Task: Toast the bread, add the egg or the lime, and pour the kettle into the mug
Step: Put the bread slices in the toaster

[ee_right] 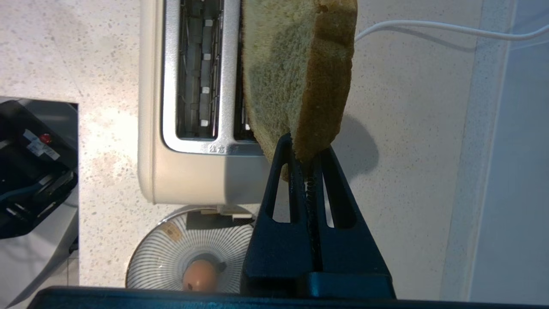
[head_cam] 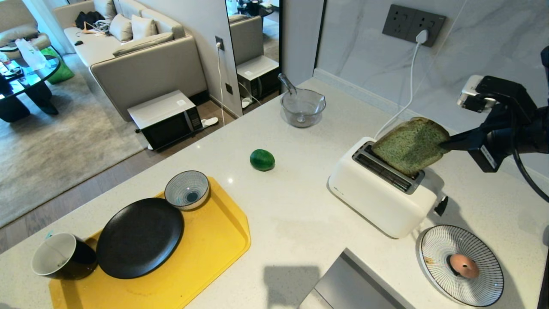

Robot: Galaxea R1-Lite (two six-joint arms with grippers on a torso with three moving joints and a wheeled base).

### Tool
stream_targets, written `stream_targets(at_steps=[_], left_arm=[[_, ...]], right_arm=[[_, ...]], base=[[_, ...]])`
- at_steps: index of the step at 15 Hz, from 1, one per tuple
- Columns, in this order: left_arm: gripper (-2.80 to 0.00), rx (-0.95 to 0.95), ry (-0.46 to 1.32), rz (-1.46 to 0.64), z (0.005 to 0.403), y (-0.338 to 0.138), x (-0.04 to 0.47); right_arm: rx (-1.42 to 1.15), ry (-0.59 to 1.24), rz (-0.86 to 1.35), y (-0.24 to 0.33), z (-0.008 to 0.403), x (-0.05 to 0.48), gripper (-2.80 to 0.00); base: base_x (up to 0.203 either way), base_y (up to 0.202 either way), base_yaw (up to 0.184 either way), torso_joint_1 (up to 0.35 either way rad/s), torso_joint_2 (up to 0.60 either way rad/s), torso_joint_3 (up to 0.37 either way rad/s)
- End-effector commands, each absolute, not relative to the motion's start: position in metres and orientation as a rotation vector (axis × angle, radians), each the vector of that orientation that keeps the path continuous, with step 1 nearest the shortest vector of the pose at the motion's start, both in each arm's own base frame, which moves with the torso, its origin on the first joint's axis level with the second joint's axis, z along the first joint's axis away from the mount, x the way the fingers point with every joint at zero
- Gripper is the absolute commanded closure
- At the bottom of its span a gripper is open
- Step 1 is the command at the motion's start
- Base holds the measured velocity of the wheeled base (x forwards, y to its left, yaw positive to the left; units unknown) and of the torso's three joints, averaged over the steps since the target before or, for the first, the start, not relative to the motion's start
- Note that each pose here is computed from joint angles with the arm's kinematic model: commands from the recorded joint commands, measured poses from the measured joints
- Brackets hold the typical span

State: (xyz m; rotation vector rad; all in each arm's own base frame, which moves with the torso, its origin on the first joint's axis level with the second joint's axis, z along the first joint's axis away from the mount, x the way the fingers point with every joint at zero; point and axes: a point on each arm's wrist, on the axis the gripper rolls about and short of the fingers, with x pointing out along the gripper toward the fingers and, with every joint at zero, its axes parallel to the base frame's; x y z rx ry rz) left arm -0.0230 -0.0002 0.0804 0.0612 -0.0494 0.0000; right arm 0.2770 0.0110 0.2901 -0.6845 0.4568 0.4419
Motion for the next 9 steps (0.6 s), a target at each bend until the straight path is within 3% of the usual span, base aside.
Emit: stream_targets(at_steps=[1,9], left_arm=[[0.00,0.061,-0.035,0.000,0.076,0.000,-0.022],[0.00,0.061,-0.035,0.000,0.076,0.000,-0.022]], right_arm=[[-0.689,0.477,0.454,0.013,0.280,0.290,0.00],[-0.692,0.525,0.451,0.013,0.268,0.300,0.00]], base=[[0.000,0.000,0.000,0.000,0.00,0.000],[0.000,0.000,0.000,0.000,0.00,0.000]])
